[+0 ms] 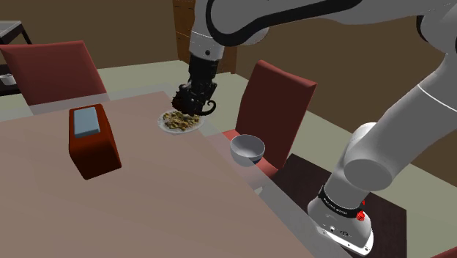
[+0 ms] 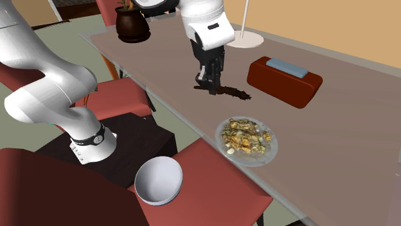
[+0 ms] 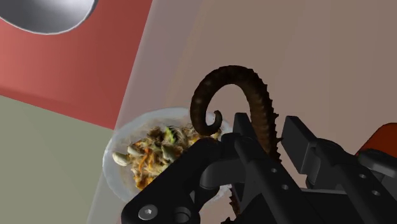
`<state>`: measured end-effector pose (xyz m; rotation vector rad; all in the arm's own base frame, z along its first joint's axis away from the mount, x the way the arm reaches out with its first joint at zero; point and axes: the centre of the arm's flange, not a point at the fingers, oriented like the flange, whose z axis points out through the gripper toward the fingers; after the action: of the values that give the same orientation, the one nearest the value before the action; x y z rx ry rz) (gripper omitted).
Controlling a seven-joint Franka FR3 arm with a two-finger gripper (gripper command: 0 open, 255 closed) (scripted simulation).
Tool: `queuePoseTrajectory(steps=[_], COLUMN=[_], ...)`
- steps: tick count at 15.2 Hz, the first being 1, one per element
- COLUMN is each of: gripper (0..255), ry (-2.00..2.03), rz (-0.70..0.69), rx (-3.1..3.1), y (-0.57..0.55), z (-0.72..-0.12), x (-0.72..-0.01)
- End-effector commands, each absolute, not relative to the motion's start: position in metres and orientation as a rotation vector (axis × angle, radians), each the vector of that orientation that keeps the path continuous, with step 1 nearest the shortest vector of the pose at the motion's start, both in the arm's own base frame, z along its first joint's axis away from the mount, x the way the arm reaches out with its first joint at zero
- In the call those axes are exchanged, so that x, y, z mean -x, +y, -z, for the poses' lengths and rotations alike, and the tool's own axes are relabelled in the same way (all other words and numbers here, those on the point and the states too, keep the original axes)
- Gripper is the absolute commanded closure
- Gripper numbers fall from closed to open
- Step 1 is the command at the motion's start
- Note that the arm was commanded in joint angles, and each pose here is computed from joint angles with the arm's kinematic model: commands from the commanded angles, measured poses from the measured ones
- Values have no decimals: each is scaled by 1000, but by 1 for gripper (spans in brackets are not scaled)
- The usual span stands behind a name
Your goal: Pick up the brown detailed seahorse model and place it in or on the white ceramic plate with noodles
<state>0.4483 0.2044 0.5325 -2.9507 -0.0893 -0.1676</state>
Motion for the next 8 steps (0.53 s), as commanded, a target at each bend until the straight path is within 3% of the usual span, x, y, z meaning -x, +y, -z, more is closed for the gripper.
queuePoseTrajectory(steps=[1, 8], gripper=[255, 255], ry=[-89, -89], rz=[167, 167], rx=[2951, 2951], y=[196, 169], z=[-535, -544], x=[-471, -554])
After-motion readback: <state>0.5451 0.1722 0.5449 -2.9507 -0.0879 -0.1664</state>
